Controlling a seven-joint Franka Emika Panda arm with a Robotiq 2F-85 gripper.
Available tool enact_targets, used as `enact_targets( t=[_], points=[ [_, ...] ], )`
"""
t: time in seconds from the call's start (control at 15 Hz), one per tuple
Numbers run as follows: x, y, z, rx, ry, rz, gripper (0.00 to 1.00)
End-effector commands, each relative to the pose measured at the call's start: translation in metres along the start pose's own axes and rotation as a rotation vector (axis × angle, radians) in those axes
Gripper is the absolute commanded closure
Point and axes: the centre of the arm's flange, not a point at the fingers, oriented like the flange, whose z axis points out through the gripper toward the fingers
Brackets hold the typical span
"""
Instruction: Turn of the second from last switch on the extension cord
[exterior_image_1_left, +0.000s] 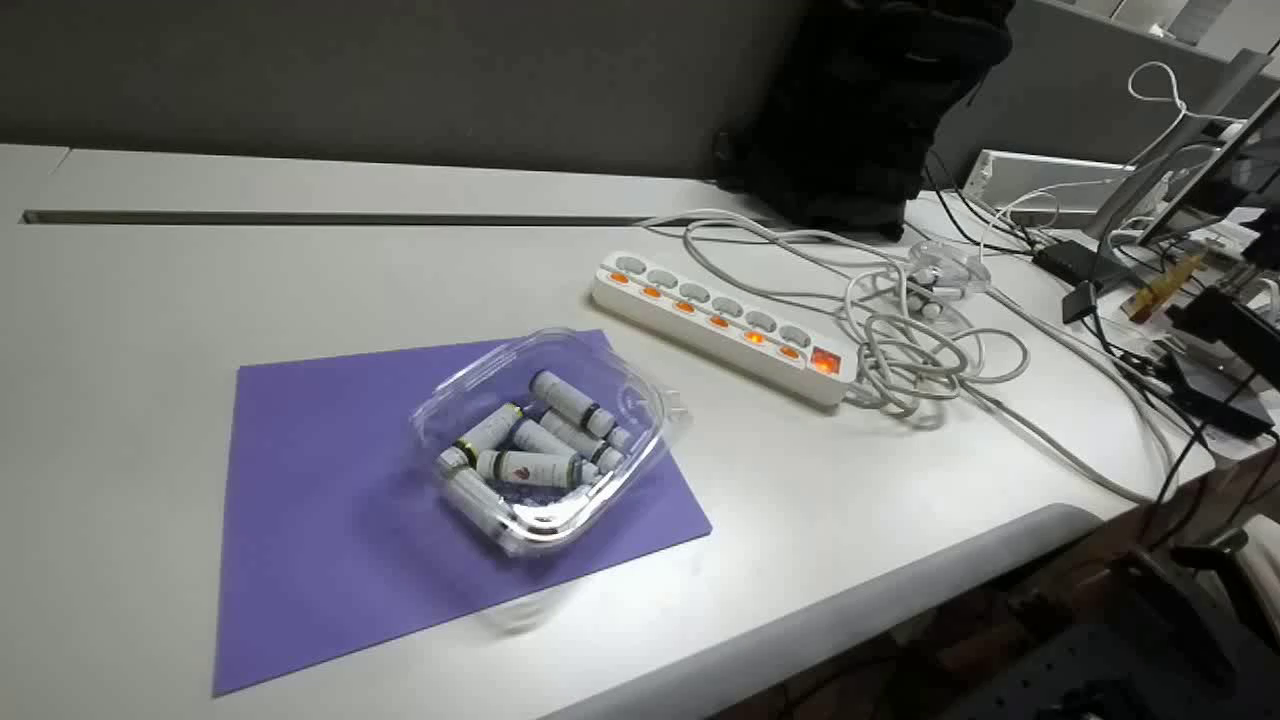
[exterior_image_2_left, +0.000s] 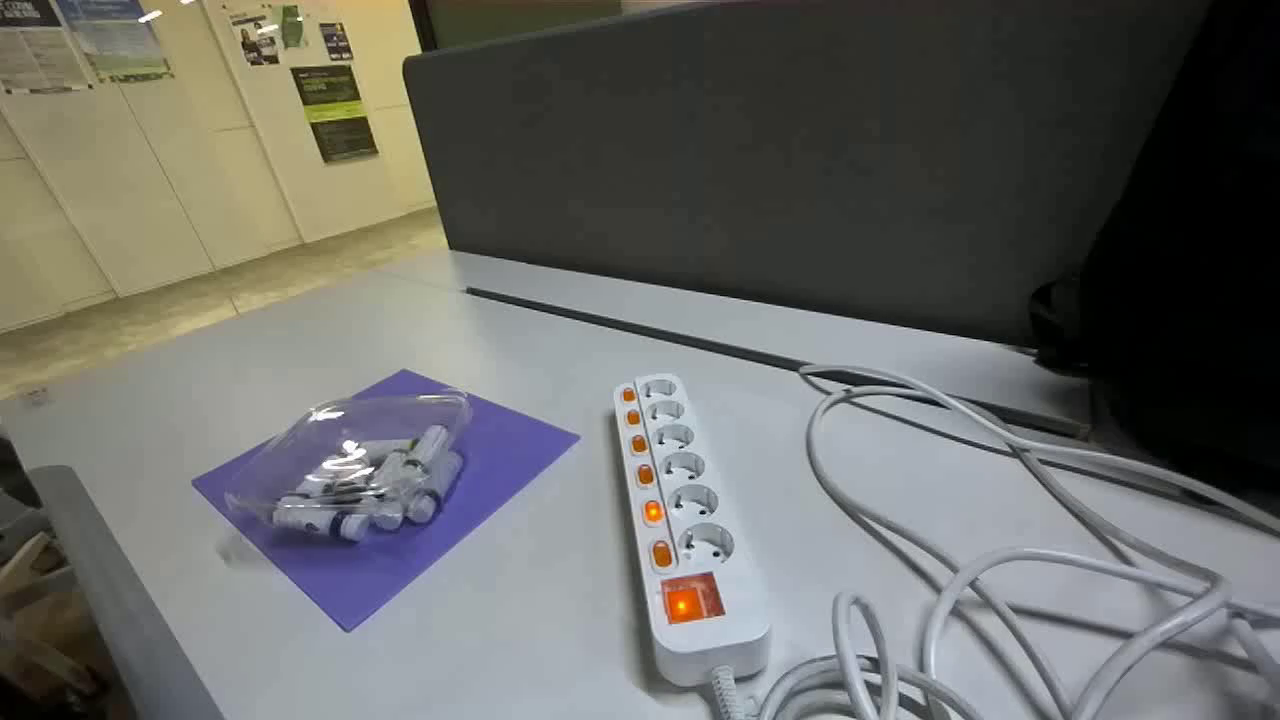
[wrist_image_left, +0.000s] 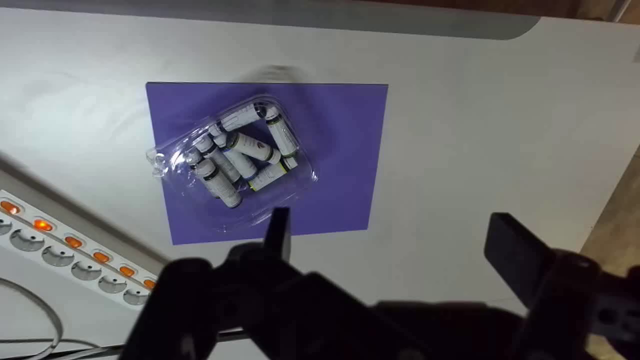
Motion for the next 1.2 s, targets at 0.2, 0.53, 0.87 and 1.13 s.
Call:
enact_targets(
  t=[0.2, 0.53, 0.87, 1.13],
  points=[
    [0.000, 0.000, 0.000, 0.000, 0.000, 0.000, 0.00],
    [0.000, 0.000, 0.000, 0.000, 0.000, 0.000, 0.00],
    [0.005, 0.007, 0.003, -0.022, 0.036, 0.035, 0.00],
    [0.024, 0.039, 0.016, -0.047, 0.117, 0.122, 0.00]
  ],
)
